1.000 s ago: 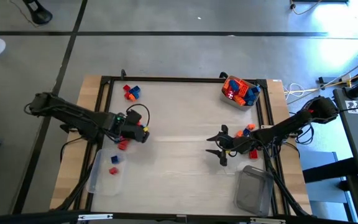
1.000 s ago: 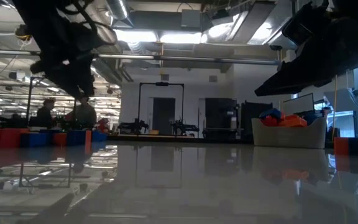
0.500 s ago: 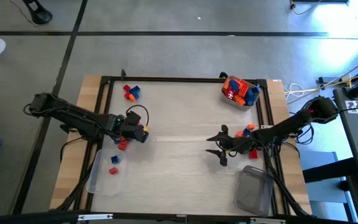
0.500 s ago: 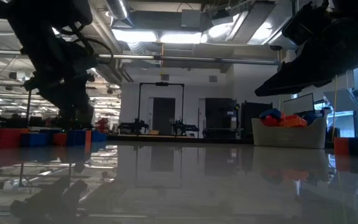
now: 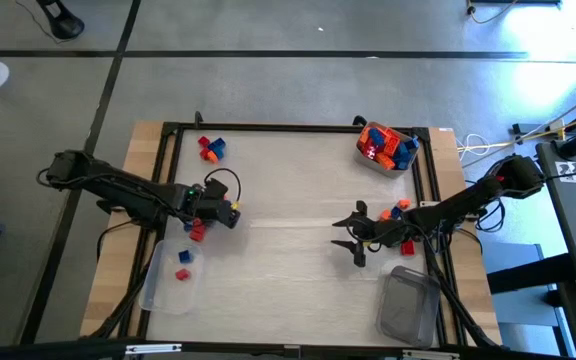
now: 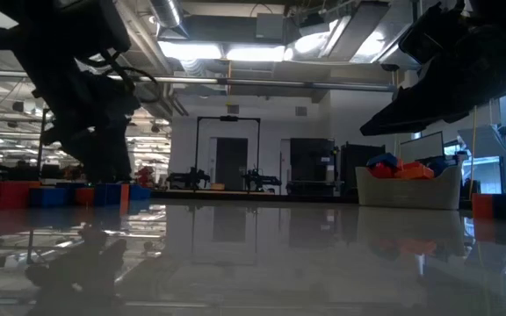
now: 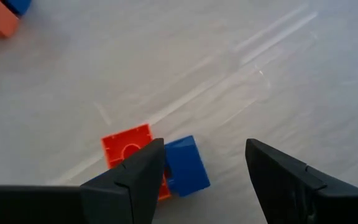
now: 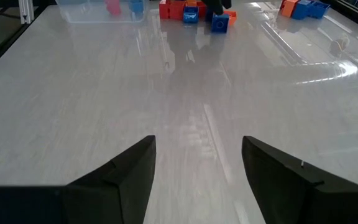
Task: Sort blocks by size
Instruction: Put the blue game piece into the transparent bin
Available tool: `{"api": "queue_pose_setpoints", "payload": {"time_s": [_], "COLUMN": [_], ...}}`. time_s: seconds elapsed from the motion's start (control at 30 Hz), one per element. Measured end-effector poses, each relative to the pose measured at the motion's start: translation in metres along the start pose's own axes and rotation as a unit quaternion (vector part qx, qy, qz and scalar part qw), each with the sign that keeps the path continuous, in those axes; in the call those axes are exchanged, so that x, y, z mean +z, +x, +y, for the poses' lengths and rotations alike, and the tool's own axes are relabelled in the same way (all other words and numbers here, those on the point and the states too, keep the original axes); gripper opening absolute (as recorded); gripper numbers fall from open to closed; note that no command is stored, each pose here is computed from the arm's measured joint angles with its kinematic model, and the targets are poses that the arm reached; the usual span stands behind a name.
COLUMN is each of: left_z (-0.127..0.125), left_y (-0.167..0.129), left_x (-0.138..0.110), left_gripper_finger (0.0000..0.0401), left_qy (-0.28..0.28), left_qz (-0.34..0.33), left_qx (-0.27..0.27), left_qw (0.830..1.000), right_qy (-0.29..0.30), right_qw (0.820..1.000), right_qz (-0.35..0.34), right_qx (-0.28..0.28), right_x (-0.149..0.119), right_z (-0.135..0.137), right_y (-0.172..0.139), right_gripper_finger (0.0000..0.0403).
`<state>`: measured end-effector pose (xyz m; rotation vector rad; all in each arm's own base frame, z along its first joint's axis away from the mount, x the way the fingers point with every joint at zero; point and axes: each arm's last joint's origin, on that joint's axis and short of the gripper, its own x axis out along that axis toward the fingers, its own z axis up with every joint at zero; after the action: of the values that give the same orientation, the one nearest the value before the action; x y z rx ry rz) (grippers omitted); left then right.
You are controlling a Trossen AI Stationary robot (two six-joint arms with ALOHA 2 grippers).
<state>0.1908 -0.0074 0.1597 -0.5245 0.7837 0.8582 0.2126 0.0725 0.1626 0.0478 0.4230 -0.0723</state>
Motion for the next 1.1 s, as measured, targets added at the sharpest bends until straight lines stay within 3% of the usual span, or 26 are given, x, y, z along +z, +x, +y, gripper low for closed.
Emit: {"api": "queue_pose_setpoints", "payload": {"time_s": [0.6,0.97,1.1], "left_z": [0.01,0.006,0.006], "left_y": [0.016,0.03,0.031], "left_x": [-0.018,-0.025,-0.026], "left_gripper_finger": [0.0211,0.0211,0.0191], "left_qy": [-0.012,0.046,0.046], "left_qz": [0.008,0.022,0.022], "left_qx": [-0.016,0.004,0.007], "left_qw": [1.0,0.999,0.999], "right_qy": [0.0,-0.002,-0.002], "right_qw": [1.0,1.0,1.0], "right_qz": [0.0,0.004,0.004], "right_qx": [0.0,-0.001,-0.001], "right_x": [0.0,-0.001,-0.001], "right_z": [0.0,0.0,0.0], "right_y": [0.0,0.0,0.0], "right_gripper_finger": [0.0237,0.0237,0.0237]}}
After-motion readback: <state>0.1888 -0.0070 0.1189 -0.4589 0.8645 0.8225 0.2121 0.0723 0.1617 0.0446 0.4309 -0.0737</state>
